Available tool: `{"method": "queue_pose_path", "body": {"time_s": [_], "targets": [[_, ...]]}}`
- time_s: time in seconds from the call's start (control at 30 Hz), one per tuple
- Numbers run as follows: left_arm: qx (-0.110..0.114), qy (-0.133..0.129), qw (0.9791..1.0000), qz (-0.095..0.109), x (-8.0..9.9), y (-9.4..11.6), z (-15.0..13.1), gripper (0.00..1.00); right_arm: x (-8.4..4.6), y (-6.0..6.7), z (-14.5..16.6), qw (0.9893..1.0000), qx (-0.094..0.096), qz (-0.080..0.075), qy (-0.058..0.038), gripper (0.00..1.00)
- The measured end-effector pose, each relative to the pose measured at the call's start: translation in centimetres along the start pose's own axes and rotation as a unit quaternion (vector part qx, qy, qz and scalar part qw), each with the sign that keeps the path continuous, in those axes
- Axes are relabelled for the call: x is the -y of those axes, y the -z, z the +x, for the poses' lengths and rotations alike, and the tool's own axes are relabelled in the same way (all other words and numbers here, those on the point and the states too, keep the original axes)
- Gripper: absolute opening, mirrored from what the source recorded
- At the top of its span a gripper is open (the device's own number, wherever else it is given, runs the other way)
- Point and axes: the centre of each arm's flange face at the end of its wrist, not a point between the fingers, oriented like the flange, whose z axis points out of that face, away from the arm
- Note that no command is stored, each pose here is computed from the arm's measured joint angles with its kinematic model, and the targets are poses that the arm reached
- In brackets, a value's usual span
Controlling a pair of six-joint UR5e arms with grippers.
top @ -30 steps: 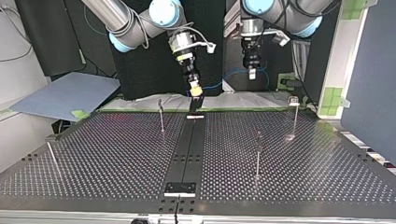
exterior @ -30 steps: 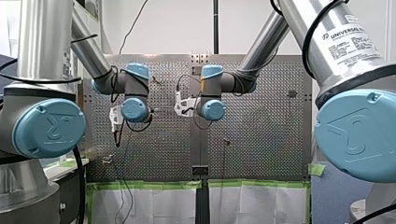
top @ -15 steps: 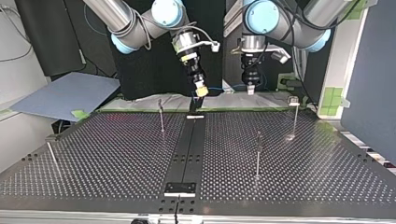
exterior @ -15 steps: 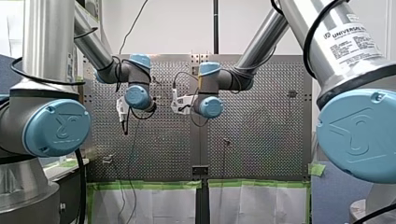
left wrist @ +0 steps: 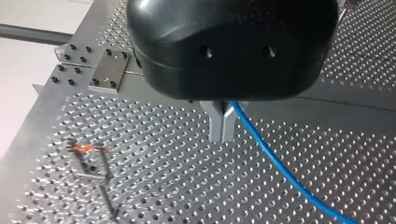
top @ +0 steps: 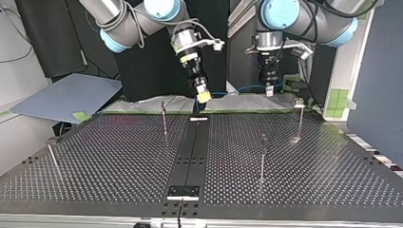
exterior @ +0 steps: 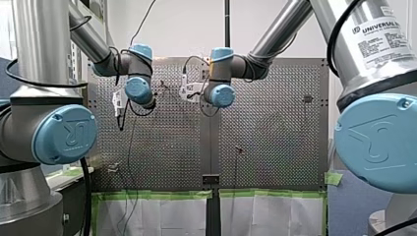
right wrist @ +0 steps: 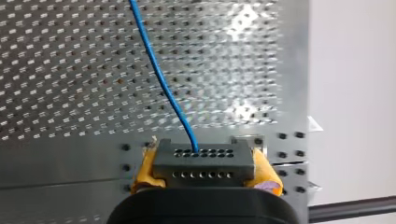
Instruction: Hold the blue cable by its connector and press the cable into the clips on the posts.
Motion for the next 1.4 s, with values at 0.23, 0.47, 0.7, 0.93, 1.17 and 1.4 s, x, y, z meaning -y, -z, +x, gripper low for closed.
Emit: {"method": "queue_pose_path", "body": {"time_s": [0.23, 0.47, 0.7, 0.93, 1.17, 1.4], "targets": [[-0.024, -0.023, 0.9995, 0.001, -0.2, 0.1, -0.1, 0.00, 0.2, -0.5, 1.4, 1.0000, 0.004, 0.005, -0.0019, 0.00], [-0.005, -0.031, 0.9987, -0.040, -1.9, -0.4, -1.8, 0.00, 0.2, -0.9, 1.9, 1.0000, 0.004, 0.005, -0.0030, 0.00], [-0.009, -0.014, 0.9987, -0.047, -2.0, -1.9, -3.0, 0.00, 0.1, -1.2, 2.2, 1.0000, 0.007, 0.004, -0.0029, 0.00], [0.006, 0.005, 0.9985, -0.055, -1.9, -2.3, -6.6, 0.00, 0.2, -1.4, 2.3, 0.9999, 0.006, 0.007, -0.0037, 0.00], [0.004, -0.019, 0.9993, -0.031, 0.3, -1.5, -8.8, 0.00, 0.3, -1.7, 2.3, 0.9999, 0.005, 0.010, -0.0040, 0.00], [0.017, -0.034, 0.9991, -0.017, 1.0, 0.9, -12.2, 0.00, 0.3, -2.3, 2.9, 0.9999, 0.001, 0.011, -0.0047, 0.00]]}}
